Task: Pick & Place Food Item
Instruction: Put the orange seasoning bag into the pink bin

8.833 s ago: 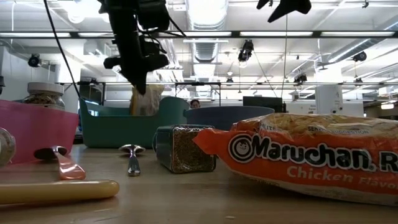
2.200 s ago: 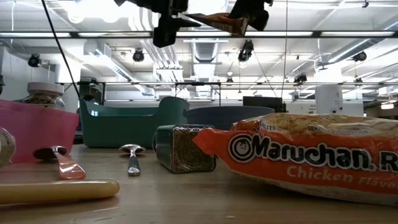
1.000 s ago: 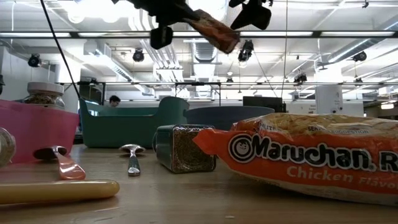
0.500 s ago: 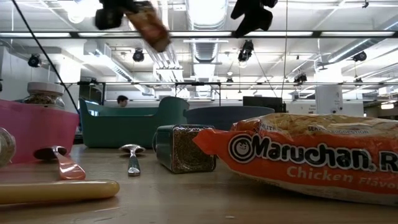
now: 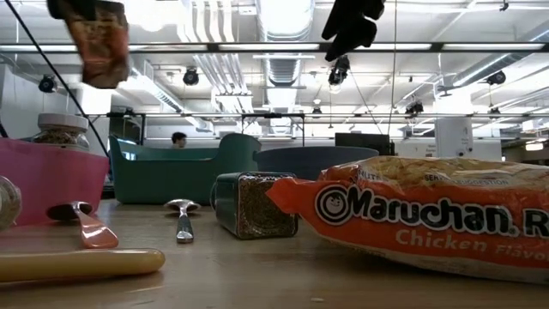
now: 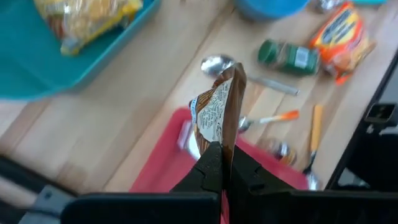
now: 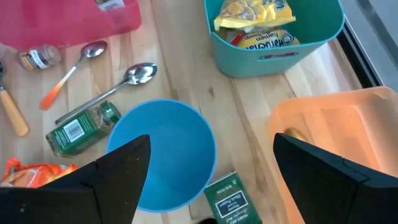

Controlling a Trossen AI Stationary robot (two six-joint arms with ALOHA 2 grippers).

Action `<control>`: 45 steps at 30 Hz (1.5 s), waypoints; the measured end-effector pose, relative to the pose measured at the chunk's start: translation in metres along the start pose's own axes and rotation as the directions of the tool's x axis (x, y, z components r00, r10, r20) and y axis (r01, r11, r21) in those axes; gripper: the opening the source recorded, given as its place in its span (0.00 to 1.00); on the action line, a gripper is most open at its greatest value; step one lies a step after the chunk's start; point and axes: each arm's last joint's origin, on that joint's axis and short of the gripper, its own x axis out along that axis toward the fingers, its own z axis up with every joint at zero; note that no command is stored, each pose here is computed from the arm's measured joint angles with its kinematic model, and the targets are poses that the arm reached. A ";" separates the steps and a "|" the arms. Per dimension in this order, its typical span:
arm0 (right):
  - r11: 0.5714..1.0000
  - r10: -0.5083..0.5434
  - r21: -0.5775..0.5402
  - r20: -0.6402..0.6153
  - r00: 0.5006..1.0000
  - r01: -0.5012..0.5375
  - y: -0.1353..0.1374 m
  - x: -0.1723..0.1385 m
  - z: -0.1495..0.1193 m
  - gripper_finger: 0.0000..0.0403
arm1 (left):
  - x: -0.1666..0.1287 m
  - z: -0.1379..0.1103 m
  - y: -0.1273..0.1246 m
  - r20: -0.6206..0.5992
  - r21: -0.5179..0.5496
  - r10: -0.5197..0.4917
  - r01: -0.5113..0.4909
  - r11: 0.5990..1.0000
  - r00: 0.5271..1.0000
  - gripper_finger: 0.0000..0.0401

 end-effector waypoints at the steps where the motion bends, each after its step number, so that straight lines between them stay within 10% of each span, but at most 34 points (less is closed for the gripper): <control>1: 1.000 -0.002 0.000 -0.007 1.000 0.002 0.000 0.000 -0.001 0.84 | 0.000 -0.002 0.000 -0.015 0.004 0.009 -0.009 1.000 1.000 0.00; 12: 1.000 -0.008 0.014 -0.038 0.999 0.009 -0.001 0.000 -0.004 0.84 | -0.005 -0.016 0.007 -0.086 0.016 0.077 -0.076 0.997 0.993 0.00; 20: 1.000 -0.008 0.024 -0.038 0.999 0.009 -0.001 0.000 -0.004 0.84 | -0.009 -0.021 0.015 -0.022 -0.186 0.107 -0.109 0.976 0.994 0.00; 45: 1.000 -0.006 0.025 -0.038 0.999 0.007 -0.001 0.000 -0.004 0.84 | 0.063 -0.048 0.013 -0.193 -0.216 0.120 -0.162 0.963 0.974 0.00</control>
